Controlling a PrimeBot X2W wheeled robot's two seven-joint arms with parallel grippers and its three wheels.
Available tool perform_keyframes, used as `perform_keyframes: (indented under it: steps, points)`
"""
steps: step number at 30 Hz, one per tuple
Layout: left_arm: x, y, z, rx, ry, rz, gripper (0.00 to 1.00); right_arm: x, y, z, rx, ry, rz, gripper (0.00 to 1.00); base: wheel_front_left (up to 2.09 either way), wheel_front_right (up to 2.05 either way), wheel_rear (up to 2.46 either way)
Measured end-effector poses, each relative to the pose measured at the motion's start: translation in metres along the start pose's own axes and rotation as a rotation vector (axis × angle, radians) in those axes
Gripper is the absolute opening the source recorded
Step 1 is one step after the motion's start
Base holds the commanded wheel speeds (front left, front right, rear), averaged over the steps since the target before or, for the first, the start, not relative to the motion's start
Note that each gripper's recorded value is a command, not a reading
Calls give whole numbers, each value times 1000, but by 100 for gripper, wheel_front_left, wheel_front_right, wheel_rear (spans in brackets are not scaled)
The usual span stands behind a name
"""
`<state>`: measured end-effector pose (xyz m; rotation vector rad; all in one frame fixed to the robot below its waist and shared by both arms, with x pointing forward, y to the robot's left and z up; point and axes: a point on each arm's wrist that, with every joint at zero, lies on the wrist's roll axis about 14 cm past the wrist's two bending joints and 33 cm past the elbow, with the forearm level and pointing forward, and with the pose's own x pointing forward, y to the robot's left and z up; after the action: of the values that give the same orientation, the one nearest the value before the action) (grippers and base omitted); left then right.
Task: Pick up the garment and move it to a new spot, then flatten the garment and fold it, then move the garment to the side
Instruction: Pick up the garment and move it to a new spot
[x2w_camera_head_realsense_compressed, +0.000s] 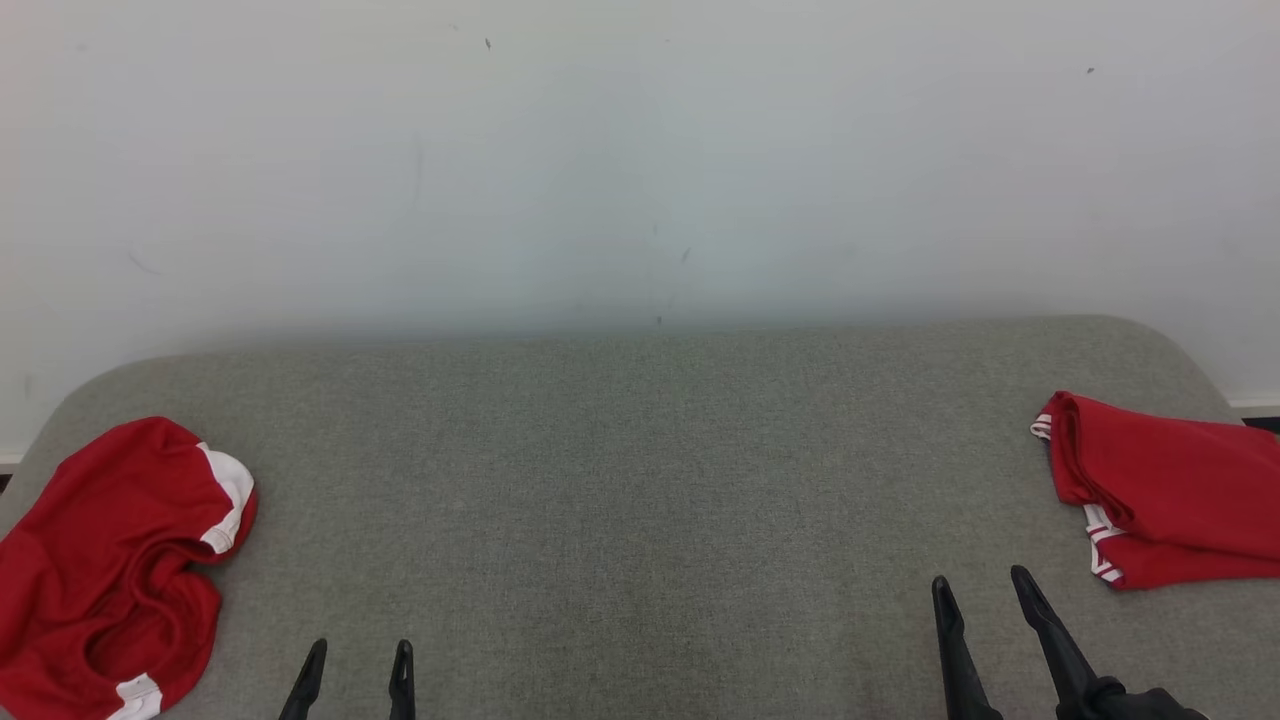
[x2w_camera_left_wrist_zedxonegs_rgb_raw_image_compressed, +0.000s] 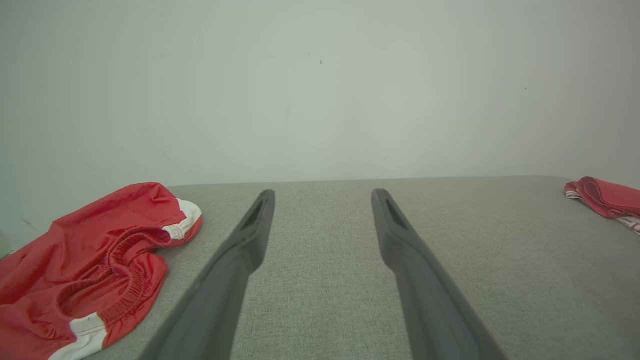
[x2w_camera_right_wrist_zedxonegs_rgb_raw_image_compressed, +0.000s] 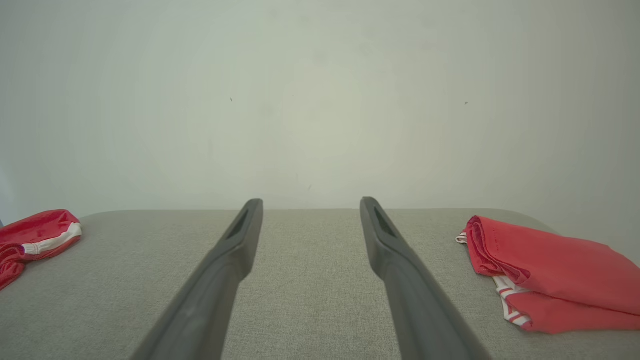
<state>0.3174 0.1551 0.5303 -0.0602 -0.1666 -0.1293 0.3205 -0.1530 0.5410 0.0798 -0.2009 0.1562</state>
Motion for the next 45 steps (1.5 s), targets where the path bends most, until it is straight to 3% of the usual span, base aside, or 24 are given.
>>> perform_keyframes:
  steps: [23,45]
  points:
    - [-3,11,-1,-9,5,43,100,10,19,-12,25,33,57,100,0,0,0]
    - [-51,73,14,36,-29,295,100,39,114,-27,104,76,354,100,0,0,0]
